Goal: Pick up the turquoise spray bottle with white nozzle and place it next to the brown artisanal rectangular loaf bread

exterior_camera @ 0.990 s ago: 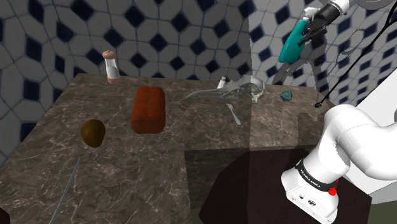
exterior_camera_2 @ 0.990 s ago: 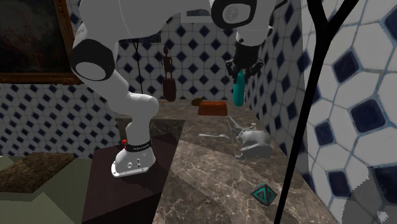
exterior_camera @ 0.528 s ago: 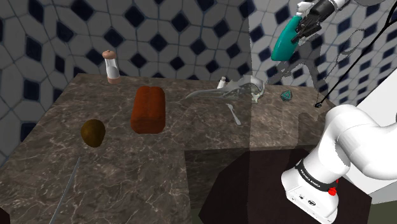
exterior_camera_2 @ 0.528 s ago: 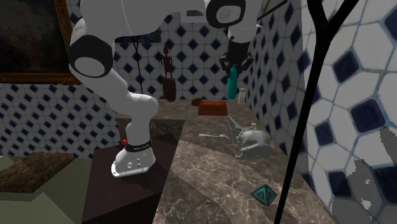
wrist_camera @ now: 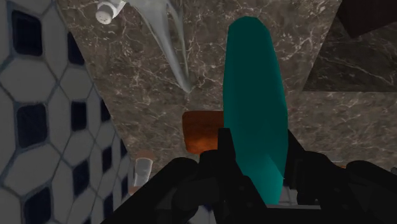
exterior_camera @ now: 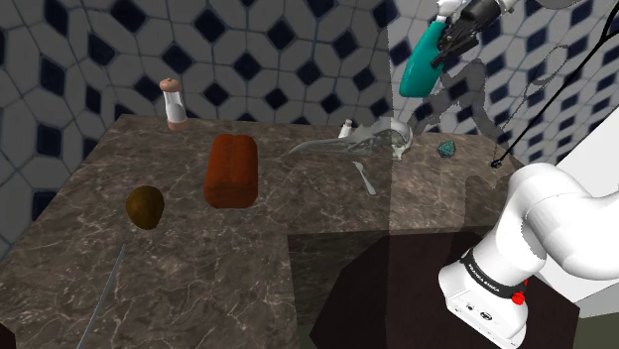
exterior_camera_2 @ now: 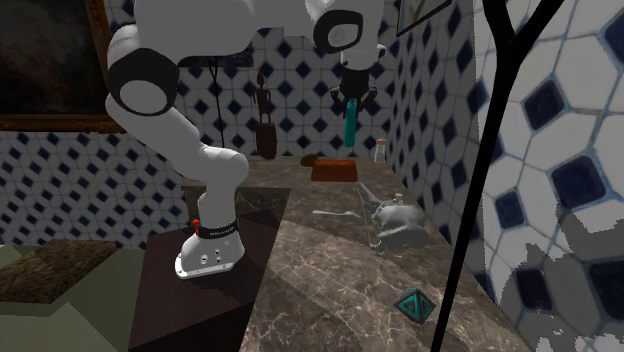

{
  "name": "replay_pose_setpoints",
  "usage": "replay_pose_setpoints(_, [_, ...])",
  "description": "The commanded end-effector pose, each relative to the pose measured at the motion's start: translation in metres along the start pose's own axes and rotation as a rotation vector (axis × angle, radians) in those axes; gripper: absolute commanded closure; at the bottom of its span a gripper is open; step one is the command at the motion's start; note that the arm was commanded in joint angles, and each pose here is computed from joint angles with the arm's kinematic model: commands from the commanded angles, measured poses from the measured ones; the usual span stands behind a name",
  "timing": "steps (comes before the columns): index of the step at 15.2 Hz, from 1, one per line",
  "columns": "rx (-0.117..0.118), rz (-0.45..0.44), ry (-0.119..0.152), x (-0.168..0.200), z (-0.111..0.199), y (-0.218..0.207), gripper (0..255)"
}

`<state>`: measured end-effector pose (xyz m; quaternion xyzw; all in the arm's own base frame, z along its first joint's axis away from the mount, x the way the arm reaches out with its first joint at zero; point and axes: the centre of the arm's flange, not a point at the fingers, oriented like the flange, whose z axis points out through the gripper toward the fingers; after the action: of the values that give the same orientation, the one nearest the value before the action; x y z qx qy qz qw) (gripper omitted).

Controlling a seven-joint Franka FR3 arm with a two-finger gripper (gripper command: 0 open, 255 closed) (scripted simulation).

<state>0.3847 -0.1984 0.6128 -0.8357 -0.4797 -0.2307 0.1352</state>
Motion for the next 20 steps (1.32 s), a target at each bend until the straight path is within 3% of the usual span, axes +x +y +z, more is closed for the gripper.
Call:
replay_pose_setpoints(1, [0.0,0.001,0.001,0.022,0.015,-0.007,255])
replay_pose_setpoints(20, [0.0,0.001,0.001,0.227,0.138,-0.083,255])
